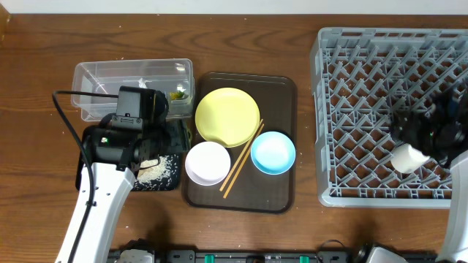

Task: Sort waste into correct bins and load items into the dishwasher rack
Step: 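Grasp the blue bowl with the right gripper and lift it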

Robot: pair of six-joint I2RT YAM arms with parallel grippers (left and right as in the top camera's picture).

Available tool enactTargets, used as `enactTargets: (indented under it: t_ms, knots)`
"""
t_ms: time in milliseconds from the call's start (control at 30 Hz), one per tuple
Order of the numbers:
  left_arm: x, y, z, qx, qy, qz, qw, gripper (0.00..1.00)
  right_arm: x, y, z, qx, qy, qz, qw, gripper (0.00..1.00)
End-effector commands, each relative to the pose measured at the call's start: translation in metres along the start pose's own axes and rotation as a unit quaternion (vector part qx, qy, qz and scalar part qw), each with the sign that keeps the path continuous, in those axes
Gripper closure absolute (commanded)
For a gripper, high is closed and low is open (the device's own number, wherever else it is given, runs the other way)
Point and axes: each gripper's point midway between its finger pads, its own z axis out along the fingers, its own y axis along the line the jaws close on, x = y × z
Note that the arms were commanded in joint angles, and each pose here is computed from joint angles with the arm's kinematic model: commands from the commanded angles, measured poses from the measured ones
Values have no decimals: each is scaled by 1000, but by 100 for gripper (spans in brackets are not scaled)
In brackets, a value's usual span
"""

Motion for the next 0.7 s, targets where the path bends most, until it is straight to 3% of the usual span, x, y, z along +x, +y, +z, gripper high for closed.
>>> enactTargets:
  t_ms: [0,233,467,667]
  knots:
    - [1,6,-2,-15,0,6,1000,37,-6,71,-20,-139,-22,-110,984,25]
    - [9,18,-1,-46,15,1,999,37,27,144,-11,-185,3,-253,950,27]
    - [15,20,0,-49,25,-1,998,37,66,192,15,-153,33,-364,918,28]
    - [15,20,0,-49,25,-1,998,37,93,202,54,-101,79,-393,910,30]
